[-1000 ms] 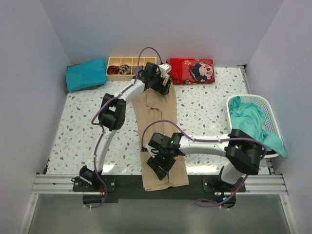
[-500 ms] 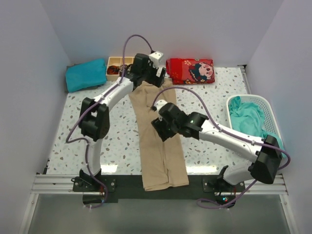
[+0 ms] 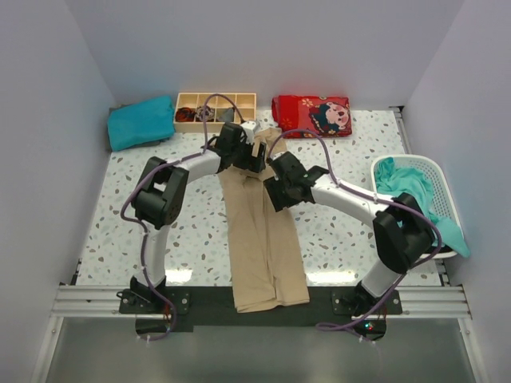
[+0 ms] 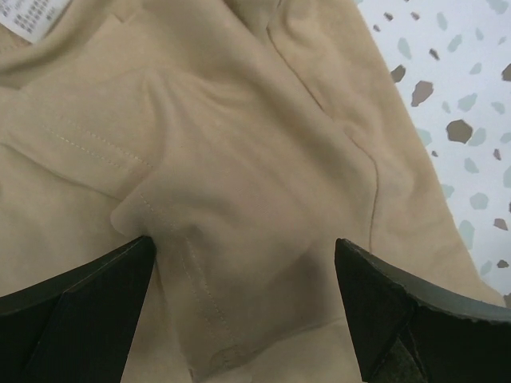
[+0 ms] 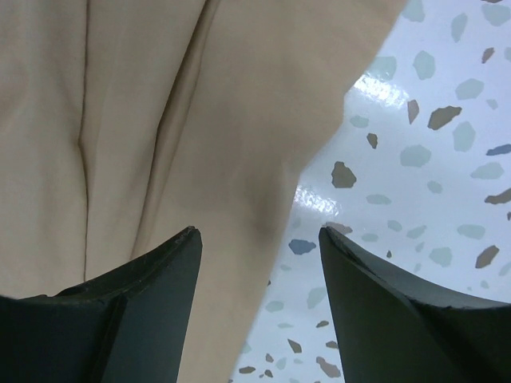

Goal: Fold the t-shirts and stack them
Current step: Grab the bottom of the folded rectangular tshirt with both arms

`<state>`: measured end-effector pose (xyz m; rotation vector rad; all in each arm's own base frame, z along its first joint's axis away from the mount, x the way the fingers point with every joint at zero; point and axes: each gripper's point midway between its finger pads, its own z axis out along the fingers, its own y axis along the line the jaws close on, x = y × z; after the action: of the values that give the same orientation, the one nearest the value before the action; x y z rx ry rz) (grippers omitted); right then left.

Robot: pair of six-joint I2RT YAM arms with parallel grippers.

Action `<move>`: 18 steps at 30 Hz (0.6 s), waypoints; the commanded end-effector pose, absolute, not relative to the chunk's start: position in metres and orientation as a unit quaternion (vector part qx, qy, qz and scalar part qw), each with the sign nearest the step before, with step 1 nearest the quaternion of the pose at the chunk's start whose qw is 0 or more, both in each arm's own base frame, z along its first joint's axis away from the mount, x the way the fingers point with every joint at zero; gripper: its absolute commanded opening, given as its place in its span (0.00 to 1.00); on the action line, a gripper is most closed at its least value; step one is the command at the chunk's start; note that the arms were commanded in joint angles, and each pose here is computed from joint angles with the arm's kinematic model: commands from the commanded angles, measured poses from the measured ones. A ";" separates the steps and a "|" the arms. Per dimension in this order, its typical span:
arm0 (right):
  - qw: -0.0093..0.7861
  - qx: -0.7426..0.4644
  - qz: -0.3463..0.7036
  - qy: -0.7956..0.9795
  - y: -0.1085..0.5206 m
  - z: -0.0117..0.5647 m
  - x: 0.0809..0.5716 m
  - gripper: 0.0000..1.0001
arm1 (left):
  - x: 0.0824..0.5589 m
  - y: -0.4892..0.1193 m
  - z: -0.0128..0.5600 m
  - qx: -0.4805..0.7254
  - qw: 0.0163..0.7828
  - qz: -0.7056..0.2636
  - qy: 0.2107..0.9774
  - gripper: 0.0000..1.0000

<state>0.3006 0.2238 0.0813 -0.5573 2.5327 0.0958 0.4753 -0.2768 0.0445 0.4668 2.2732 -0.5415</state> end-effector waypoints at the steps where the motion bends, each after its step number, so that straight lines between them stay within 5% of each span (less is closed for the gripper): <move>1: 0.281 -0.192 0.080 0.937 0.244 0.085 0.315 0.65 | 0.488 -0.274 0.040 0.154 0.371 -0.202 0.893 1.00; 12: 0.105 -0.189 0.112 0.970 0.225 0.014 0.228 0.64 | 0.451 -0.226 -0.004 0.123 0.313 -0.109 0.936 1.00; 18: 0.123 -0.192 0.101 0.968 0.209 0.023 0.217 0.66 | 0.443 -0.228 0.007 0.121 0.323 -0.128 0.930 1.00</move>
<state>0.2337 0.2199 0.0187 -0.5734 2.7991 0.2991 0.4705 -0.2474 0.0261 0.3549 2.3258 -0.3712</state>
